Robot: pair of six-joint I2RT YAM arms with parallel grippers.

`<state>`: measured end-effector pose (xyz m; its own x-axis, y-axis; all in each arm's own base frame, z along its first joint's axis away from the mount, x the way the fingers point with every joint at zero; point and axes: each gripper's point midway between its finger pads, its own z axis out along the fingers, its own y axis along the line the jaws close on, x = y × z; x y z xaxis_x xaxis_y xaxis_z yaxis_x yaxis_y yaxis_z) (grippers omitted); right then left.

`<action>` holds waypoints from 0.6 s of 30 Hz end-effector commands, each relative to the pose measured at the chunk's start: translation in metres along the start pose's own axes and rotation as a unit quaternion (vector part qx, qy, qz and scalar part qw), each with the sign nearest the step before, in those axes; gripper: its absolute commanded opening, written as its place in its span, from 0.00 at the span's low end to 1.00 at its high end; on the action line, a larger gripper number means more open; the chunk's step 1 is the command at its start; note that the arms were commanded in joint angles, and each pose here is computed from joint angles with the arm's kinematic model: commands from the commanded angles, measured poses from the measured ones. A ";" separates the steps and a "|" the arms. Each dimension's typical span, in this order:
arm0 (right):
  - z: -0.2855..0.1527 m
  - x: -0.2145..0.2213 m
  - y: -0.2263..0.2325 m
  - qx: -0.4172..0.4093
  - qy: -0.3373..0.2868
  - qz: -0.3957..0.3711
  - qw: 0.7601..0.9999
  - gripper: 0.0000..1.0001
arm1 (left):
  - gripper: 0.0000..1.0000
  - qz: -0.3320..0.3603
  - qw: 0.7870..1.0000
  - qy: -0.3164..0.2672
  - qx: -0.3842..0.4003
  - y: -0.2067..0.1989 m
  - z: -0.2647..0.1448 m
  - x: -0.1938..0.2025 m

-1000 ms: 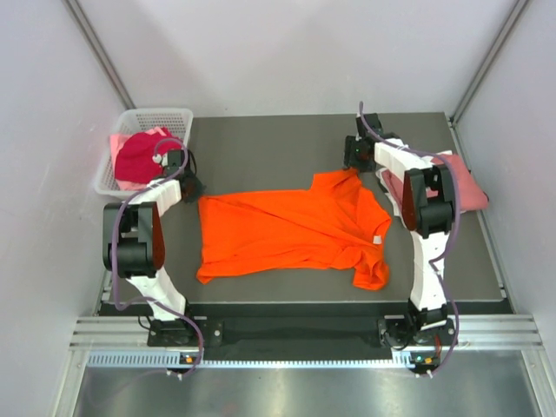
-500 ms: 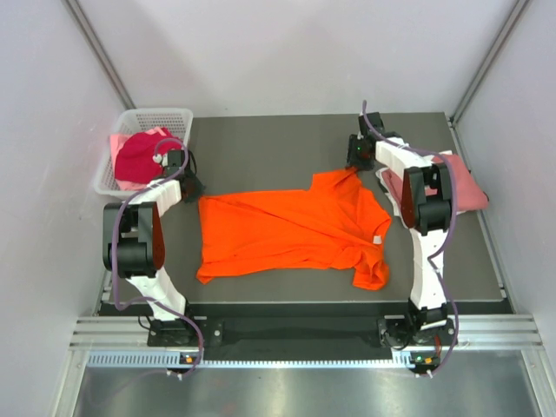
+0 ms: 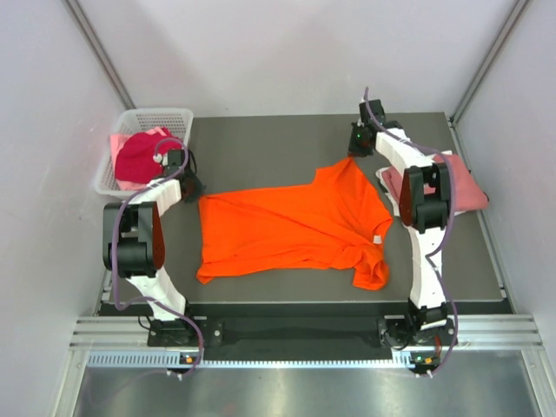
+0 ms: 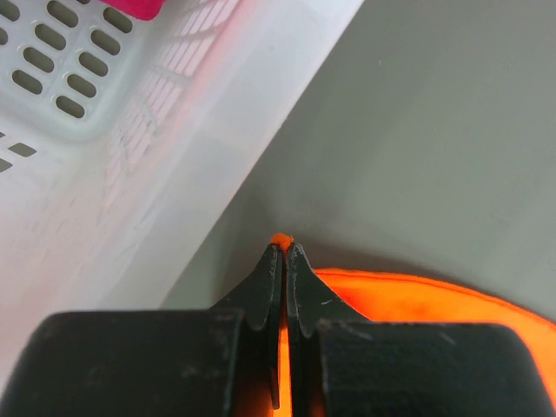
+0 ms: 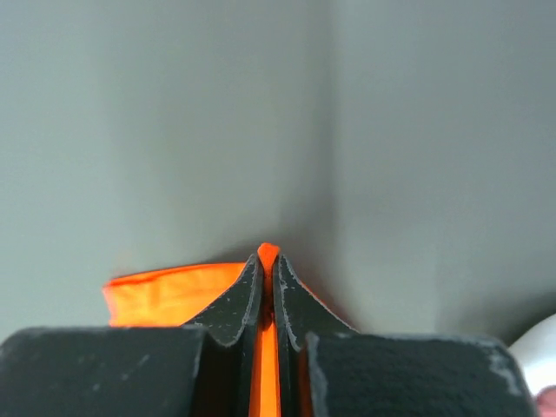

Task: Fold and stack the t-shirts
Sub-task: Flatten the tshirt out

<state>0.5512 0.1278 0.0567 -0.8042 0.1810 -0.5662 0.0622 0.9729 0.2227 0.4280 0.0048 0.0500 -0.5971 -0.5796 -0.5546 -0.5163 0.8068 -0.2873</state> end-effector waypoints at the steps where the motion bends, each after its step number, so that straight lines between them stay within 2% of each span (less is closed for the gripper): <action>1: -0.031 -0.054 0.009 -0.008 -0.061 -0.006 0.998 0.00 | 0.00 -0.004 1.000 -0.011 0.001 -0.007 -0.001 -0.017; 5: -0.065 -0.083 0.017 -0.029 -0.095 -0.004 0.995 0.00 | 0.00 -0.003 1.000 -0.023 0.016 -0.023 -0.012 -0.036; 8: -0.112 -0.105 0.021 -0.043 -0.132 -0.003 0.990 0.00 | 0.00 0.004 0.999 -0.030 0.020 -0.034 -0.030 -0.057; 12: -0.215 -0.132 0.037 -0.086 -0.208 -0.018 0.974 0.00 | 0.00 0.001 0.996 -0.067 0.064 -0.060 -0.074 -0.091; 14: -0.247 -0.130 0.044 -0.108 -0.228 -0.025 0.967 0.00 | 0.00 -0.001 0.991 -0.083 0.102 -0.073 -0.104 -0.100; 15: -0.291 -0.131 0.055 -0.141 -0.257 -0.033 0.956 0.00 | 0.00 -0.003 0.991 -0.082 0.108 -0.074 -0.116 -0.100; 17: -0.318 -0.116 0.061 -0.165 -0.268 -0.034 0.949 0.00 | 0.00 -0.004 0.985 -0.099 0.144 -0.082 -0.156 -0.106; 18: -0.366 -0.113 0.065 -0.180 -0.307 -0.038 0.934 0.00 | 0.00 -0.005 0.982 -0.107 0.152 -0.083 -0.171 -0.108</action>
<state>0.4905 0.1138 0.3217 -0.5040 0.2344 -0.8313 -0.1238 0.9330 0.3381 0.4513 -0.0090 0.1889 -0.5100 -0.5762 -0.6387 -0.3976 0.8163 -0.4190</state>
